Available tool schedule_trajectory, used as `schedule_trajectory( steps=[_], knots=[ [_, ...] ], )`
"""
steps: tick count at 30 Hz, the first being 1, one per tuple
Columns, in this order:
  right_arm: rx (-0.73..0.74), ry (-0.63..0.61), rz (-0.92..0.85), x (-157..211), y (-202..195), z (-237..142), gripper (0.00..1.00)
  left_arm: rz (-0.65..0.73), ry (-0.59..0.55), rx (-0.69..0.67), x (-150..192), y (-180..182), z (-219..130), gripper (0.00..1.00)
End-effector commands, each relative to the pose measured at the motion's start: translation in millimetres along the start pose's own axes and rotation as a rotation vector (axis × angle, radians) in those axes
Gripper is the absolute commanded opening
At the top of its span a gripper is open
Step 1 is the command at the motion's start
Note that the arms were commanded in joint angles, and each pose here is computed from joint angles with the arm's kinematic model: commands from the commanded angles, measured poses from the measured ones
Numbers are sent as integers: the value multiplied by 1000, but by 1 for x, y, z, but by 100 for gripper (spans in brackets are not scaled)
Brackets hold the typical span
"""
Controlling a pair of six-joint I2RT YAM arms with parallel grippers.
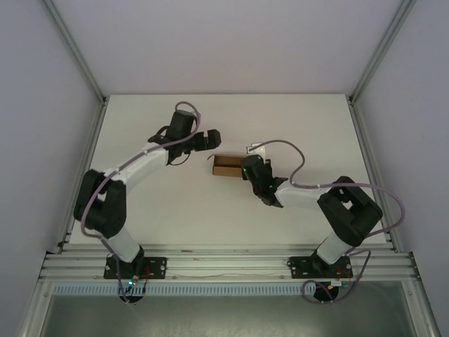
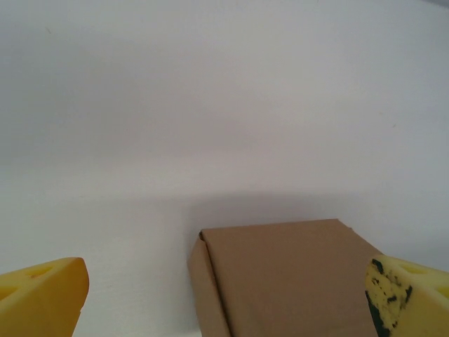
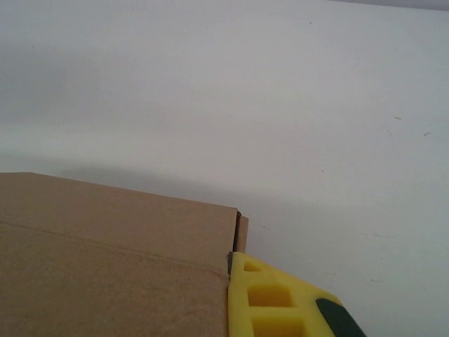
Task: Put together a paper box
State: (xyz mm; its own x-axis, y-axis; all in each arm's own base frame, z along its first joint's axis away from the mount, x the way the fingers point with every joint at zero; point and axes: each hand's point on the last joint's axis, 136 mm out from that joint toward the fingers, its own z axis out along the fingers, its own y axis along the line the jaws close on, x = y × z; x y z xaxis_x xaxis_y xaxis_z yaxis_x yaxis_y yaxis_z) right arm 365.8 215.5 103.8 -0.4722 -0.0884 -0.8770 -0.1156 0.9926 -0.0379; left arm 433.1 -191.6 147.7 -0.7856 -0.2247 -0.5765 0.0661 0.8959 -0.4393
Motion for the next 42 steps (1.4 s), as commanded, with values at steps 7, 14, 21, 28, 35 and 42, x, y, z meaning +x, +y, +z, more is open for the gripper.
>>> schedule_trajectory(
  steps=[7, 14, 21, 28, 35, 42],
  knots=[
    [40, -1, -126, 24, 5, -10, 10, -54, 198, 73, 55, 3, 39, 83],
    [-7, 4, -70, 32, 5, -23, 20, -88, 233, 95, 89, 17, 49, 71],
    [-80, 14, -30, 34, 2, -43, 43, -121, 266, 136, 113, 21, 57, 62],
    [-128, 49, 20, 36, -10, -72, 68, -126, 254, 177, 112, 17, 65, 54],
    [-124, 44, 142, 25, -26, -80, 100, -183, 251, 208, 108, 19, 71, 45],
    [-175, 160, 384, 9, -38, -65, 100, -258, 248, 283, 110, 28, 74, 30]
  ],
)
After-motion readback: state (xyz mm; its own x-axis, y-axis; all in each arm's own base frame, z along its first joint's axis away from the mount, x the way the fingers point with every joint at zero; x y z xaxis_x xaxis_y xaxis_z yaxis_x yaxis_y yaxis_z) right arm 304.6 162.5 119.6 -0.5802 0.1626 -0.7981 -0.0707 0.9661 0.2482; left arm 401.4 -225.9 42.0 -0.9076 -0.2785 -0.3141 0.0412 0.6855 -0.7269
